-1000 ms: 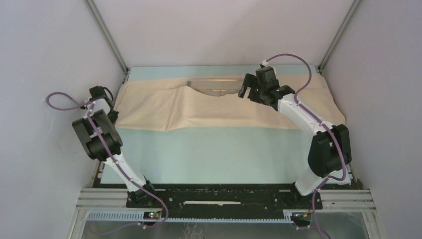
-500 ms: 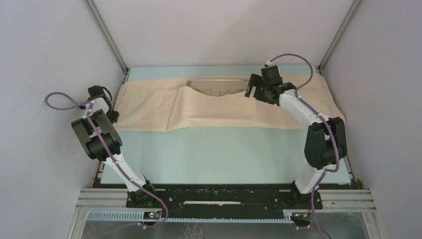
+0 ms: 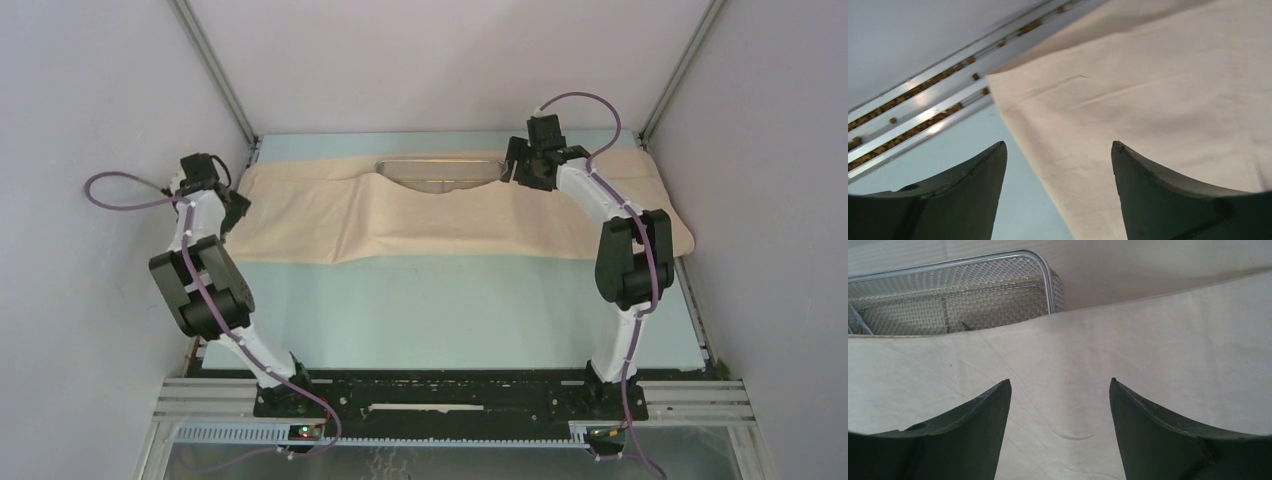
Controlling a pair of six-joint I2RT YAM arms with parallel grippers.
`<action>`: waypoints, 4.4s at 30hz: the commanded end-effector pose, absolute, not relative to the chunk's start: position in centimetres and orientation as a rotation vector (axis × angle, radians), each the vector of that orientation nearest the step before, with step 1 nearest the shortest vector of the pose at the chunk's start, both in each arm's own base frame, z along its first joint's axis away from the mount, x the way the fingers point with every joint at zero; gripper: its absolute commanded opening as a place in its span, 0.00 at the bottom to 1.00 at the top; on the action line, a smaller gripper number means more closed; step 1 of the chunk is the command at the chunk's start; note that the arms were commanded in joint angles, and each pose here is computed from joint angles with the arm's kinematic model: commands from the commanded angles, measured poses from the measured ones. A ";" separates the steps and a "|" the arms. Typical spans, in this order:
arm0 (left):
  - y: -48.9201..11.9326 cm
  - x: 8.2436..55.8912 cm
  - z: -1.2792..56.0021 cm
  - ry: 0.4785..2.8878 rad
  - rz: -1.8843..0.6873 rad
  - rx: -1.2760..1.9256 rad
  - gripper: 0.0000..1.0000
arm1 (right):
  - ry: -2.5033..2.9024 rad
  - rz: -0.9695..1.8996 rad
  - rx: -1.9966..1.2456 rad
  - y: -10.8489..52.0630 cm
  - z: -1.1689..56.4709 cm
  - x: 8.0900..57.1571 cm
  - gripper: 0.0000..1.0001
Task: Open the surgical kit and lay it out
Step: Open the surgical kit at the center of the board.
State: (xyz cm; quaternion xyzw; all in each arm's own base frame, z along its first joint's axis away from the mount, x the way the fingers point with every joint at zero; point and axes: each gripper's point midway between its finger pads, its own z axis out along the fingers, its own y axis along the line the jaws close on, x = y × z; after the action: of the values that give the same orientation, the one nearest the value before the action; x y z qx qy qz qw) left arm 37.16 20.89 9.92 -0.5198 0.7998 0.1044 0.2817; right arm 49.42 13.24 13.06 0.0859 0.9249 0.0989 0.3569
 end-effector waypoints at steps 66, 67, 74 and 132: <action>-13.3 55.1 10.4 2.442 -0.197 -0.304 0.31 | 2.445 0.141 0.061 14.3 10.4 54.5 0.64; -13.3 55.2 10.5 2.440 -0.197 -0.305 0.26 | 2.449 0.143 0.062 14.3 10.2 54.5 0.64; -13.1 55.2 11.0 2.428 -0.191 -0.302 0.03 | 2.450 0.157 0.078 14.5 10.0 54.6 0.53; -12.4 55.0 14.0 2.346 -0.168 -0.279 0.02 | 2.373 0.169 0.104 14.4 13.7 54.5 0.37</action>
State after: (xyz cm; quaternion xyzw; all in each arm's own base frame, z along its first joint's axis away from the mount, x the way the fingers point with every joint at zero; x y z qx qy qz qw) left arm 54.49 -12.25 10.54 -0.1174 0.9333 -0.0594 0.3340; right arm 53.99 14.57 10.33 0.0361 0.9387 0.0684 0.3361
